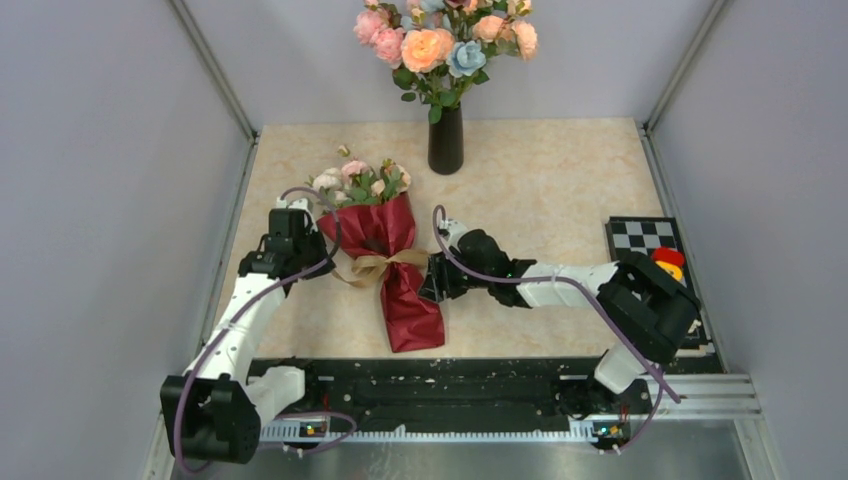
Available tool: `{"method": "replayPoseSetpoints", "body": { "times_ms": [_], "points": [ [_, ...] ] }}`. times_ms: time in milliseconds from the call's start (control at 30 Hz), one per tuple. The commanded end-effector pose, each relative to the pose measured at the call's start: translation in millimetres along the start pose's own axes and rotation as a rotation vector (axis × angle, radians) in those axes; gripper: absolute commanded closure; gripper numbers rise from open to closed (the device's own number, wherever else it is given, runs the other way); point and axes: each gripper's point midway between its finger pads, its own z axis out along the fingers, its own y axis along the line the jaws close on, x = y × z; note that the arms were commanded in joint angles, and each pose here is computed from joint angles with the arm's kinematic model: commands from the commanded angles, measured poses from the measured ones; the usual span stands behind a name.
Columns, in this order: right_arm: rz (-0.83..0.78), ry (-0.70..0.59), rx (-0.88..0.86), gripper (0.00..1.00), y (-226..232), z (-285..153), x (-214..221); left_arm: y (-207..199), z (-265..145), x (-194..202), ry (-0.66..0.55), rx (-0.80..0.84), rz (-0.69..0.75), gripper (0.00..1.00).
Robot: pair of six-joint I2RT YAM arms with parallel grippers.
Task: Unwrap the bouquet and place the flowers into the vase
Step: Untie the ribbon from the wrapping paper.
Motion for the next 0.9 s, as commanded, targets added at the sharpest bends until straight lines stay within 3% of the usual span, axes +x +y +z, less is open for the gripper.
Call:
{"method": "replayPoseSetpoints", "body": {
  "times_ms": [0, 133, 300, 433, 867],
  "points": [
    [-0.066, -0.113, 0.003, 0.46, 18.0, -11.0, -42.0, 18.9, -11.4, -17.8, -0.078, -0.101, 0.075, 1.0],
    [-0.094, -0.173, 0.121, 0.4, -7.1, -28.7, -64.6, 28.5, -17.2, -22.1, -0.111, -0.153, 0.086, 1.0],
    [0.004, -0.214, 0.144, 0.4, -44.2, -30.1, -77.5, 29.5, -21.5, -26.1, -0.137, -0.16, 0.089, 1.0],
    [-0.02, -0.206, 0.21, 0.42, -62.9, -15.9, -81.0, 28.8, -22.8, -27.2, -0.146, -0.156, 0.093, 1.0],
    [-0.026, -0.184, 0.182, 0.48, -72.5, 26.5, -81.7, 27.4, -17.6, -25.7, -0.124, -0.146, 0.1, 1.0]
  ]
}}
